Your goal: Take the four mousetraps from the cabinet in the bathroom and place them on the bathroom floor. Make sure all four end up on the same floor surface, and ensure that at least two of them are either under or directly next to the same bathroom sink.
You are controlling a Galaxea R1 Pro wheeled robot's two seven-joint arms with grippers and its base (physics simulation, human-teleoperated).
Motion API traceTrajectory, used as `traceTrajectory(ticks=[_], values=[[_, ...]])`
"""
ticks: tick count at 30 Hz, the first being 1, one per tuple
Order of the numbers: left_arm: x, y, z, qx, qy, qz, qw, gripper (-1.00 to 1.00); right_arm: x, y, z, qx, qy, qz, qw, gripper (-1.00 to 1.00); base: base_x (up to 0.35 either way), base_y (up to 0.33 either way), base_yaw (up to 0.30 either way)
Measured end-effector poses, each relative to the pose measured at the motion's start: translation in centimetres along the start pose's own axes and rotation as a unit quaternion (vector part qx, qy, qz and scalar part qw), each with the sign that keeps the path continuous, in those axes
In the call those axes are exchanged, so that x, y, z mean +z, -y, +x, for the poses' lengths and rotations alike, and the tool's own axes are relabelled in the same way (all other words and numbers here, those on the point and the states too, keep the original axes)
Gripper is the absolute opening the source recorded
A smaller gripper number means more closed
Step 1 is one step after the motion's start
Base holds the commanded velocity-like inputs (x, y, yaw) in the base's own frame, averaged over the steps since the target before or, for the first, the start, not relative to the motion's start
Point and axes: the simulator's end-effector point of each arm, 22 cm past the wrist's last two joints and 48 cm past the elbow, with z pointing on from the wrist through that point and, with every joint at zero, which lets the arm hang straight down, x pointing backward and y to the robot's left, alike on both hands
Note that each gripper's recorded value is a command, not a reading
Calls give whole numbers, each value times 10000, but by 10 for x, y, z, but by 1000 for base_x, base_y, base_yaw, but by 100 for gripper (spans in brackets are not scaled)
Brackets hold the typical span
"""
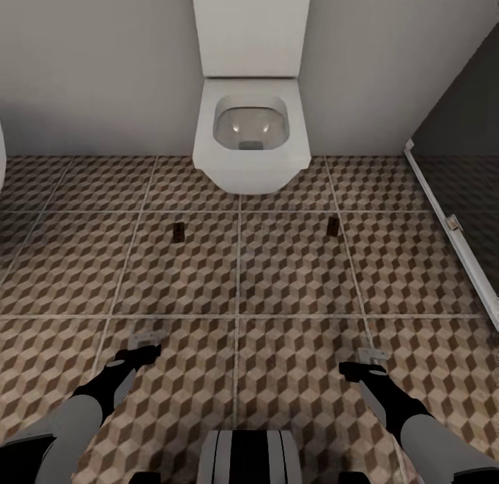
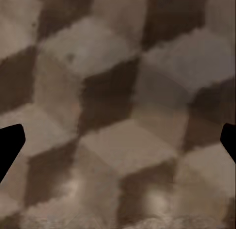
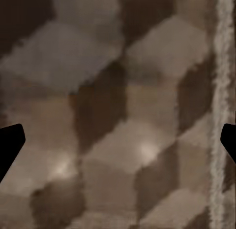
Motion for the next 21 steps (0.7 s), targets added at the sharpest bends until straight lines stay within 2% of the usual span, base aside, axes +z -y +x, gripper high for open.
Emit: traceTrajectory(ticks=[10,21], values=[[0,1,0,0,-4,3,10000,100,0,0,0,-4,0,0,10000,100,-326,0,0],[0,4,0,-5,2,14,10000,100,0,0,0,0,3,0,10000,100,-80,0,0]])
